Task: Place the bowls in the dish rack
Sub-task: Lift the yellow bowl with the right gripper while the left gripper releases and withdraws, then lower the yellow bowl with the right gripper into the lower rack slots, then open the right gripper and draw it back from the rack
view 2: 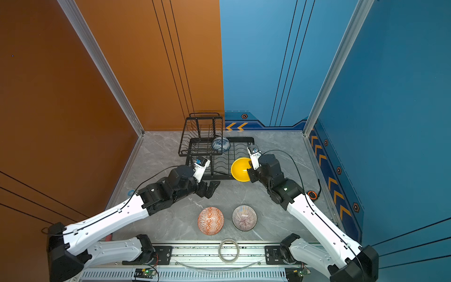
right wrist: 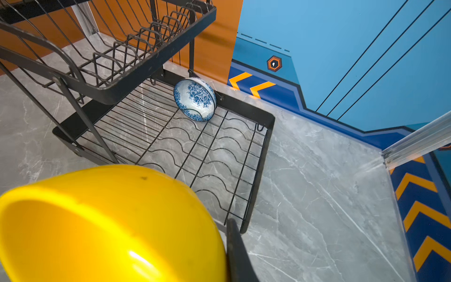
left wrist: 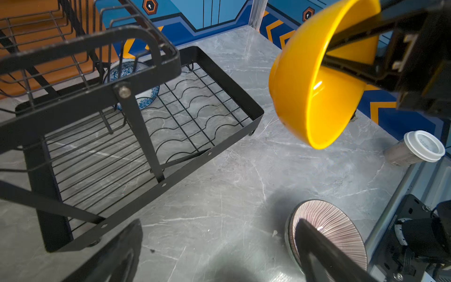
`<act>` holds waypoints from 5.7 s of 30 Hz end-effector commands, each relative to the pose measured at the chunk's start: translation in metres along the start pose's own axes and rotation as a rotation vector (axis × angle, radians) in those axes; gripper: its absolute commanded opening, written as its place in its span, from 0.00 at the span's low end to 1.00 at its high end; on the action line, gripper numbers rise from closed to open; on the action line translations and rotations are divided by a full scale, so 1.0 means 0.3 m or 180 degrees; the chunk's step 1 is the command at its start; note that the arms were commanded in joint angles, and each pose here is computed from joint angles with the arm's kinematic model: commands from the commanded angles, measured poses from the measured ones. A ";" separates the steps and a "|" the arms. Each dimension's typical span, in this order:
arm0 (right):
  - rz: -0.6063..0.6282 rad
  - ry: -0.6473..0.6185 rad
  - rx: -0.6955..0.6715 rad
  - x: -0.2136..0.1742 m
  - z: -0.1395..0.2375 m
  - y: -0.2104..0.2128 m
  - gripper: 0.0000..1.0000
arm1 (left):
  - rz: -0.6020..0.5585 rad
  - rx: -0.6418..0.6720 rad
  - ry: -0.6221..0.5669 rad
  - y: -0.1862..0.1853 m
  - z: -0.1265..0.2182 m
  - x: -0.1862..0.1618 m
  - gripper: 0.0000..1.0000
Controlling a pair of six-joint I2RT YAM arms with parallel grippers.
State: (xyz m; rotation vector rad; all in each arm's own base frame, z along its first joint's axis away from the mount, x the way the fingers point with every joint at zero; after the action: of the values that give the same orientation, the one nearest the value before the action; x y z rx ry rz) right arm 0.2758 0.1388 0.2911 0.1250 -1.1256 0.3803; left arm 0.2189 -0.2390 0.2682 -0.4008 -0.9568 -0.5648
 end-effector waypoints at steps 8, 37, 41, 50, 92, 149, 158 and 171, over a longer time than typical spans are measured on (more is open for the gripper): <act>0.0599 -0.0728 -0.0276 0.132 -0.092 -0.025 0.00 | 0.0051 0.0216 0.0130 0.074 0.033 -0.065 0.98; 0.2150 -0.1086 -0.1466 0.163 -0.822 -0.205 0.00 | 0.0250 0.0233 0.0079 0.180 0.012 -0.028 0.98; 0.2335 -0.1036 -0.1619 0.127 -0.890 -0.217 0.00 | 0.0298 0.0221 0.0154 0.189 -0.007 -0.044 0.98; 0.2648 -0.1001 -0.1827 0.089 -0.961 -0.244 0.00 | 0.0334 0.0176 0.0193 0.189 -0.035 -0.044 0.98; 0.3584 -0.0675 -0.1619 -0.095 -1.060 -0.210 0.00 | 0.0480 0.0086 0.0126 0.207 -0.022 -0.087 0.98; 0.3050 -0.0580 -0.1227 -0.015 -0.916 -0.171 0.75 | 0.0551 0.0088 0.0081 0.221 0.023 -0.125 0.98; 0.2874 -0.0671 -0.1307 0.049 -0.799 -0.176 1.00 | 0.0549 0.0128 0.0123 0.223 0.060 -0.142 0.98; 0.1813 -0.0525 -0.1433 0.039 -0.430 -0.111 1.00 | 0.0614 0.0190 0.0199 0.222 0.128 -0.193 0.98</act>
State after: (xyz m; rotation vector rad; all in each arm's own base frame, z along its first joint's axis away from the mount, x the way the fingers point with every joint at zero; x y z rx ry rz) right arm 0.4230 0.1552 0.2425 -0.6825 -1.4260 0.7842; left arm 0.2135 -0.1582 0.2446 -0.4469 -0.9041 -0.3983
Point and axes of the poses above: each gripper's point midway between its finger pads, its own z axis back along the fingers, its own y axis along the line the jaws close on, x = y × z, the point moved 5 cm from there along z, back along the fingers, and after that the axes turned 4 degrees about -z, right-handed, at the moved point
